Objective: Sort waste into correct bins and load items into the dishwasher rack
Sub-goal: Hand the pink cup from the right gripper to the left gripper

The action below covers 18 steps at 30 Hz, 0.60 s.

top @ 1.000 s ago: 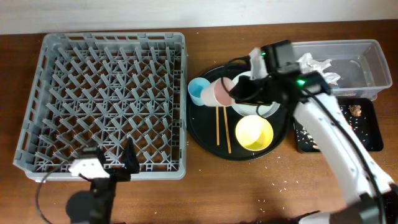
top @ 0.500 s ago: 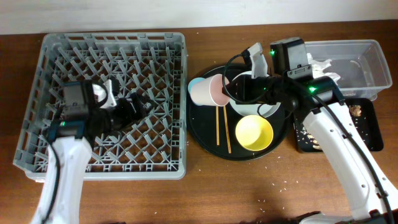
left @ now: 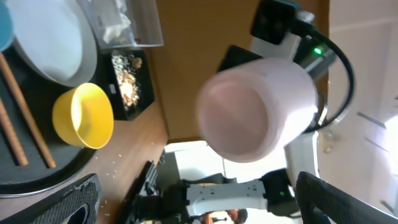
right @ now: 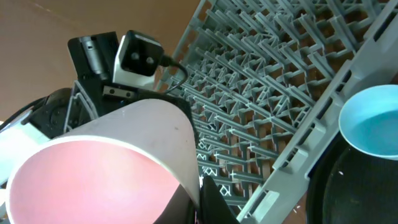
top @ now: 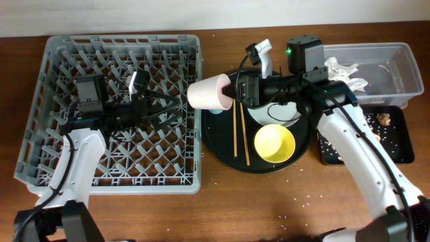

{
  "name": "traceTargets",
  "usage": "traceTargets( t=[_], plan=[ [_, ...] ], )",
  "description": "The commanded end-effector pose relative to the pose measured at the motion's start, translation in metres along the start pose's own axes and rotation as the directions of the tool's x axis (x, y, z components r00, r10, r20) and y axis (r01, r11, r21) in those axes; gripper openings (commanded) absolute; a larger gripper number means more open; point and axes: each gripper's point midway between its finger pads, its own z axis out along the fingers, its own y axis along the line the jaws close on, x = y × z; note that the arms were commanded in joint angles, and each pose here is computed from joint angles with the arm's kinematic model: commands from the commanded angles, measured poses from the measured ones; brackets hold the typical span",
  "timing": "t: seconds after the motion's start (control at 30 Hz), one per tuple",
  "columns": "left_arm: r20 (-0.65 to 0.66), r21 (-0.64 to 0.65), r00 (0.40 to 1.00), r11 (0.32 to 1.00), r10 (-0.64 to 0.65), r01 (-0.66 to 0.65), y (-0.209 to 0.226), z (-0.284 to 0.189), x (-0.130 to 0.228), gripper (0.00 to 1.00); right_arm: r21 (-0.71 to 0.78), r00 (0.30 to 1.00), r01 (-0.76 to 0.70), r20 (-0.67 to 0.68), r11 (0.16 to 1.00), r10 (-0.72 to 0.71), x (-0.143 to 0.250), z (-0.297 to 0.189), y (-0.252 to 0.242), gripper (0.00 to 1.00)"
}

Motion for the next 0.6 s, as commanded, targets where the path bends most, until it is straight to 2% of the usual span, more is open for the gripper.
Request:
traceTargets(
  t=[0.0,0.1,0.17,0.3,0.4,0.47,0.53,0.57],
  plan=[
    [-0.026,0.044,0.999,0.999,0.024,-0.022,-0.008,0.001,0.002,0.93,-0.088,0.998,-0.013,-0.059,0.996,0.008,0.010,0.021,0.003,0.04],
    [-0.024,0.042,0.999,0.999,0.023,-0.022,-0.007,0.001,0.002,0.89,-0.124,0.996,0.001,-0.089,0.992,-0.012,0.016,0.044,0.011,0.04],
    [-0.024,0.041,0.999,0.999,0.023,-0.022,-0.007,0.001,0.002,0.79,-0.149,0.993,0.003,-0.112,0.989,-0.020,0.023,0.064,0.017,0.04],
    [-0.024,0.041,0.999,0.999,0.022,-0.021,-0.007,0.001,0.002,0.70,-0.170,0.989,-0.019,-0.145,0.985,-0.006,0.032,0.087,0.019,0.04],
    [-0.025,0.042,1.000,0.999,0.019,-0.018,-0.007,0.001,0.002,0.68,-0.187,0.988,-0.011,-0.150,0.982,-0.017,0.034,0.097,0.021,0.04],
    [-0.025,0.042,1.000,0.999,0.020,-0.019,-0.007,0.001,0.002,0.79,-0.194,0.987,-0.008,-0.161,0.981,-0.023,0.038,0.101,0.024,0.04],
    [-0.025,0.042,1.000,0.999,0.020,-0.019,-0.007,0.001,0.002,0.94,-0.205,0.986,0.004,-0.162,0.979,-0.038,0.039,0.103,0.029,0.04],
    [-0.024,0.042,1.000,0.999,0.020,-0.019,-0.007,0.000,0.002,0.95,-0.209,0.986,0.009,-0.162,0.978,-0.044,0.040,0.104,0.031,0.04]
  ],
)
